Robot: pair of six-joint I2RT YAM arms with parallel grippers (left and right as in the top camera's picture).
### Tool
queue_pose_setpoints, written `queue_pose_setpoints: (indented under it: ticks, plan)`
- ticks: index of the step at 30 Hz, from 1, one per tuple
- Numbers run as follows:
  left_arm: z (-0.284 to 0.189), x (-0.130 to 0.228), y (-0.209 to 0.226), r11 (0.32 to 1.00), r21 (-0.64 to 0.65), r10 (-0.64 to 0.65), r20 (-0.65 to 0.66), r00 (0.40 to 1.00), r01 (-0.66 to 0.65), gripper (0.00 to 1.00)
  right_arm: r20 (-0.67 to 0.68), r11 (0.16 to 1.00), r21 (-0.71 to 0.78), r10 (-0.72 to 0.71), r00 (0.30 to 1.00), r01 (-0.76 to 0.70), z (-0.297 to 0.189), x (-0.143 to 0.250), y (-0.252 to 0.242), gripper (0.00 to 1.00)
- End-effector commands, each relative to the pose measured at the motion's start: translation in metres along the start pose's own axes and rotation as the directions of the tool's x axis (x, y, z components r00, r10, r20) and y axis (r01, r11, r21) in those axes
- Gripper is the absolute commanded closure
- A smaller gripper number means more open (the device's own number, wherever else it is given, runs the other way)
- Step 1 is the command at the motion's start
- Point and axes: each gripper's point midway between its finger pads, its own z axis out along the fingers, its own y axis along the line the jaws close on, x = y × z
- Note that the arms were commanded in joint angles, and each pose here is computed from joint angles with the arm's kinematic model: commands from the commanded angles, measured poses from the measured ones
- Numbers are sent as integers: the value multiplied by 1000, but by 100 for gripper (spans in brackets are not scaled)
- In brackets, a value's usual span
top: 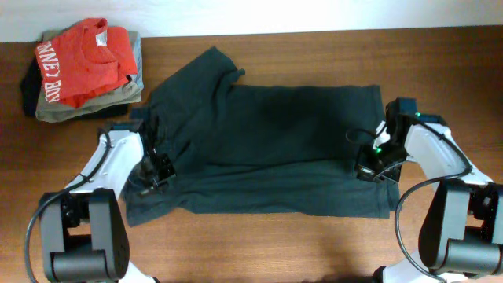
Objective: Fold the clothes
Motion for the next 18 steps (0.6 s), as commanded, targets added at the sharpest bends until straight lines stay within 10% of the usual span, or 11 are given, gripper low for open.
queue_pose_setpoints:
  ticks: [1, 11, 18]
  plan:
    - [19, 19, -2, 999, 37, 16, -51, 999, -14, 99, -16, 995, 47, 85, 996, -84, 17, 13, -14, 96]
    - [33, 51, 39, 994, -11, -109, -169, 980, 108, 99, -14, 936, 138, 329, 944, -324, 17, 29, -66, 96]
    - [-37, 51, 40, 986, 119, -124, 73, 990, 114, 99, 227, 910, 54, 389, 893, -410, -66, 33, -86, 96]
